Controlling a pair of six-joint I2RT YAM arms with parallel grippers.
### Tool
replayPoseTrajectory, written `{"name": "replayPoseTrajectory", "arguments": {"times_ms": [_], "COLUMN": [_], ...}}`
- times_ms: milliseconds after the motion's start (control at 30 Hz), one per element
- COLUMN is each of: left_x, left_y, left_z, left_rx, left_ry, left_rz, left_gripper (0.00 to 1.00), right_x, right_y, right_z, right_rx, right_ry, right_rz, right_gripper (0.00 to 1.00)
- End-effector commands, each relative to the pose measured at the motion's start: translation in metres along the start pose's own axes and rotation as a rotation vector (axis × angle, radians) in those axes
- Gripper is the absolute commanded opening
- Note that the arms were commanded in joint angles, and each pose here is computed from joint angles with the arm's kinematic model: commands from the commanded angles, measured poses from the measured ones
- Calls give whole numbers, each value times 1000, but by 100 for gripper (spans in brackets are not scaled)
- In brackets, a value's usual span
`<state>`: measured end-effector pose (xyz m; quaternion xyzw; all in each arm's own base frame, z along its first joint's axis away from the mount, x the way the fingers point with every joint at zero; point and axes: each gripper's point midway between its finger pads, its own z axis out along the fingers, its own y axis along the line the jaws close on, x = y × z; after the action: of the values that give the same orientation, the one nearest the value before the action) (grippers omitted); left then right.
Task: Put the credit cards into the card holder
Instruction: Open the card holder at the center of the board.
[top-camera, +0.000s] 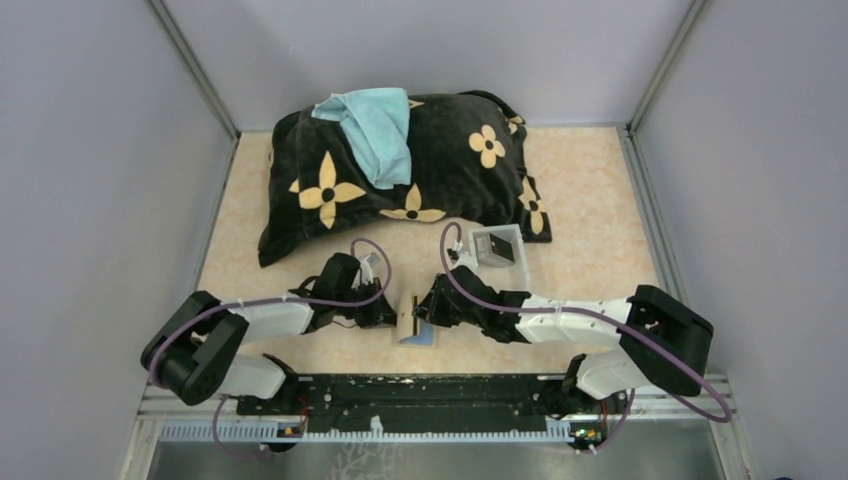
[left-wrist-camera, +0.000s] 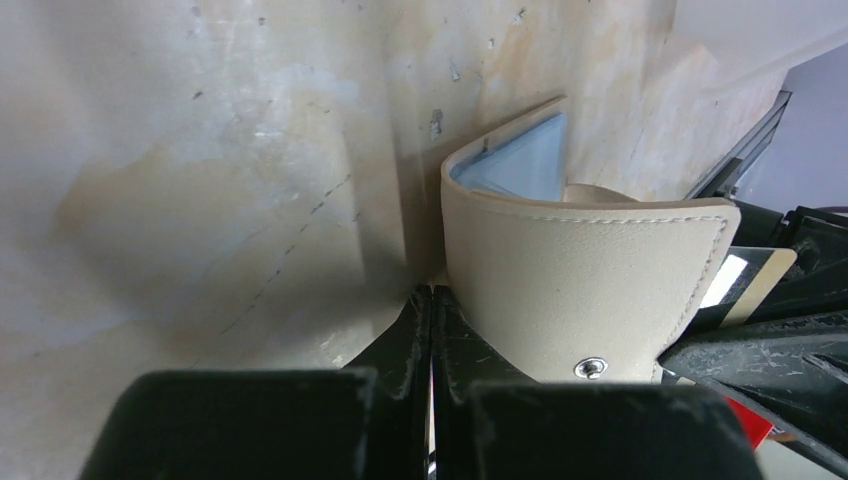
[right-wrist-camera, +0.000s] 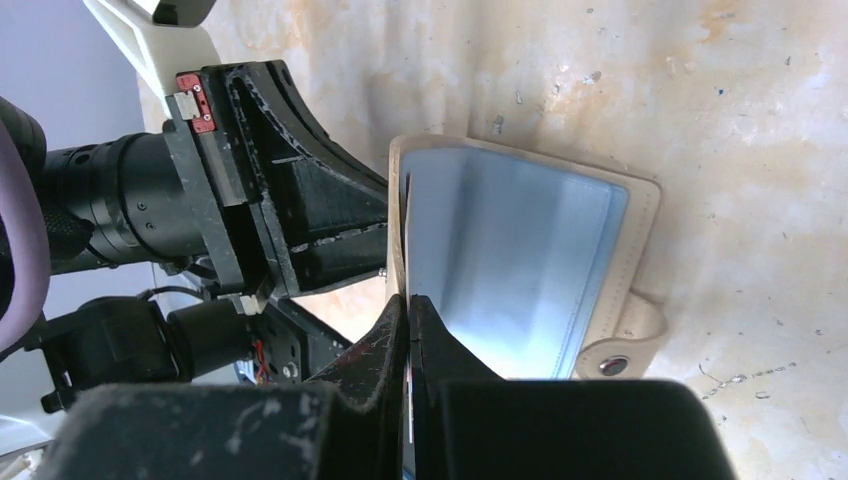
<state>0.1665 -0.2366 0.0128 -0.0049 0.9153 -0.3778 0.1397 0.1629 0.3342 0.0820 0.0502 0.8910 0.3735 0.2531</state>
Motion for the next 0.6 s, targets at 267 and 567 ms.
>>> {"name": "replayPoseTrajectory", "arguments": {"times_ms": [267,567], "left_x": [35,48], "left_y": [18,16], "left_z": [17,27], "left_rx": [-84,-72], "left_ry": [129,180], "left_rz": [19,32], "left_gripper": [0,0], "right_x": [-14,-5], "right_y": [30,18], "right_z": [3,14], "right_rx": [-49,-4], "right_ry": [-8,31], "right_rz": [-61,-106], "right_gripper": [0,0]}}
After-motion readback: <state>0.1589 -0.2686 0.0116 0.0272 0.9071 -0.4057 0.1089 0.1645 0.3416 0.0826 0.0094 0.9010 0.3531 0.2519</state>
